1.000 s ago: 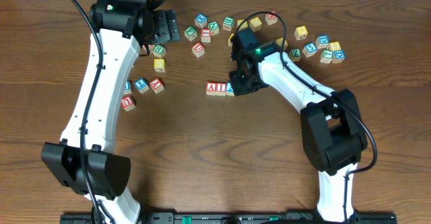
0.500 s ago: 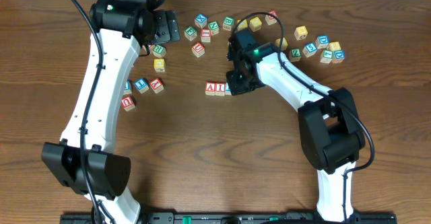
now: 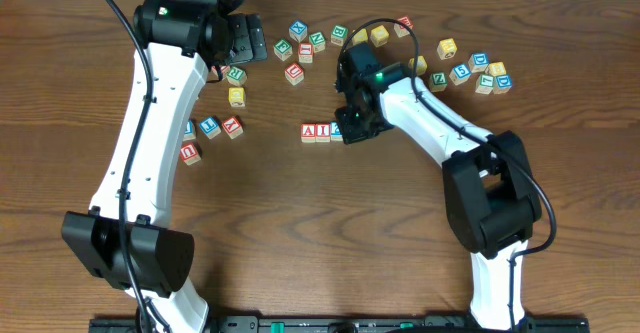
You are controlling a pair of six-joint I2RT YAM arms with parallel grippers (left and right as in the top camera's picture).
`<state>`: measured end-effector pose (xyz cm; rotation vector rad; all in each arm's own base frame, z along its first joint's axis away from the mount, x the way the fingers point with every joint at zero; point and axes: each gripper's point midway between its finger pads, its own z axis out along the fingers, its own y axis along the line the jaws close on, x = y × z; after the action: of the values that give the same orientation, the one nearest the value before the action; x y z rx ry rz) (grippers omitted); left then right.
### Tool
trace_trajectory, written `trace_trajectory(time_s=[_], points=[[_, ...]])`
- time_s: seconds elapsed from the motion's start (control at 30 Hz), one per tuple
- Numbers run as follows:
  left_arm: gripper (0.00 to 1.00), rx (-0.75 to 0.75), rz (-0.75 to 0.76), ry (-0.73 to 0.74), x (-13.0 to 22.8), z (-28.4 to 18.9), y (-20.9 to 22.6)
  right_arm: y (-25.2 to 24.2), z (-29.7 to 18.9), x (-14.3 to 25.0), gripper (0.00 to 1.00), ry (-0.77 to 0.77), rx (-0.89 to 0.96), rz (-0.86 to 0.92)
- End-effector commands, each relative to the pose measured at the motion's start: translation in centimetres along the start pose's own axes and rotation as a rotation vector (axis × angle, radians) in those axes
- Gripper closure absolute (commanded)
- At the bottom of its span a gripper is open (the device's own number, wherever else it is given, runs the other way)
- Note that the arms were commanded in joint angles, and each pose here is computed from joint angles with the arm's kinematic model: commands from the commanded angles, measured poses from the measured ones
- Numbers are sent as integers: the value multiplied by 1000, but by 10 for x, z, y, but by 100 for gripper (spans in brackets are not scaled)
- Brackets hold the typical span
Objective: Spell out AI2
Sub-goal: 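Lift the right gripper and move the left gripper toward the A block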
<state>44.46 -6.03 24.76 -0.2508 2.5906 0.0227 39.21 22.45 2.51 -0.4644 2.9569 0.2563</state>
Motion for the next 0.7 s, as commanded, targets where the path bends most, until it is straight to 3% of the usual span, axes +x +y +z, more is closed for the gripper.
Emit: trace_trajectory(time_s=[0.0, 0.07, 0.2, 0.33, 0.67], points=[[0, 1, 17, -17, -5, -5, 2, -15, -23, -19, 99, -42, 8, 34], [9, -1, 17, -10, -2, -9, 4, -21, -33, -22, 99, -40, 11, 86], [55, -16, -6, 96, 23, -7, 8, -29, -37, -17, 99, -16, 17, 185], [90, 14, 4, 232, 56, 13, 2, -26, -36, -16, 99, -10, 13, 239], [93, 192, -6, 427, 129, 79, -27, -16, -20, -10, 99, -7, 20, 331]])
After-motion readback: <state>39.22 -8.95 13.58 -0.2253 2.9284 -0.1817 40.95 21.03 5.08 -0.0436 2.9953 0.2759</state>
